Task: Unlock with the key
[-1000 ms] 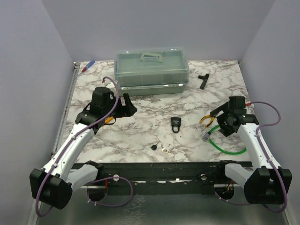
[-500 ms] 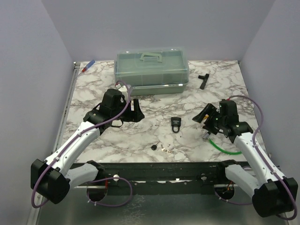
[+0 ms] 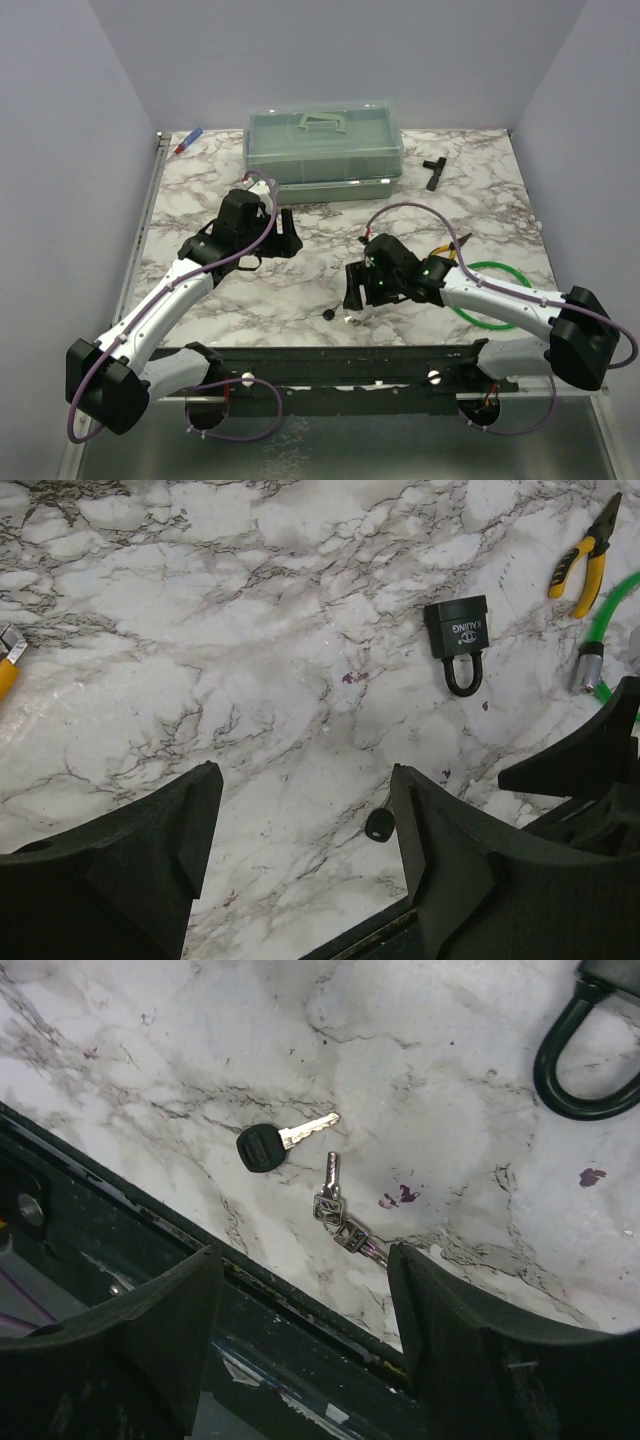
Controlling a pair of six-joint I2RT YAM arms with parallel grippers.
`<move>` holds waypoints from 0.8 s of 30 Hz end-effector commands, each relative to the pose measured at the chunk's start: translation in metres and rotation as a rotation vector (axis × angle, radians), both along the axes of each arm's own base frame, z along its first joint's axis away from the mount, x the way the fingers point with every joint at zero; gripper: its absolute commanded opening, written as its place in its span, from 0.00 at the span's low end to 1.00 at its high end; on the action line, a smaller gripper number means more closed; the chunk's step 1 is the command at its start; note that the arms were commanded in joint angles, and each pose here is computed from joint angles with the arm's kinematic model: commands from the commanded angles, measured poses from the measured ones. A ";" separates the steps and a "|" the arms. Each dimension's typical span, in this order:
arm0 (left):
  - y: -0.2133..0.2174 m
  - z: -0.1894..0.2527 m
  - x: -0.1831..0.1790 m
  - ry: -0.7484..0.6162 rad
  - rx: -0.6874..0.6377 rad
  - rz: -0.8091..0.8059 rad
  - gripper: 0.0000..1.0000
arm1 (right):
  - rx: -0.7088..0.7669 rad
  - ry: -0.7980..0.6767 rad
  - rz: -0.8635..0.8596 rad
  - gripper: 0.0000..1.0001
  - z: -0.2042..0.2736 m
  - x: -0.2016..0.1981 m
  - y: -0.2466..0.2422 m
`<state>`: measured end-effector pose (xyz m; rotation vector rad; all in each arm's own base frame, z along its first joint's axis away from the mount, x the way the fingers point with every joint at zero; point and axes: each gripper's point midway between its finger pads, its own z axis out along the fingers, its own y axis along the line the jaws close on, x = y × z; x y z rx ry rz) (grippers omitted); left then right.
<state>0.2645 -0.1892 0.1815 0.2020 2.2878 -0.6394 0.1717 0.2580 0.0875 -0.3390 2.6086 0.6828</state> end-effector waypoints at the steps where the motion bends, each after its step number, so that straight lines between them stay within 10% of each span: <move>1: 0.007 0.004 0.005 -0.025 0.034 0.024 0.74 | -0.090 -0.073 0.044 0.71 -0.004 0.004 0.006; 24: 0.013 0.009 0.005 -0.048 0.040 0.050 0.73 | -0.328 -0.002 0.151 0.47 -0.059 -0.018 0.022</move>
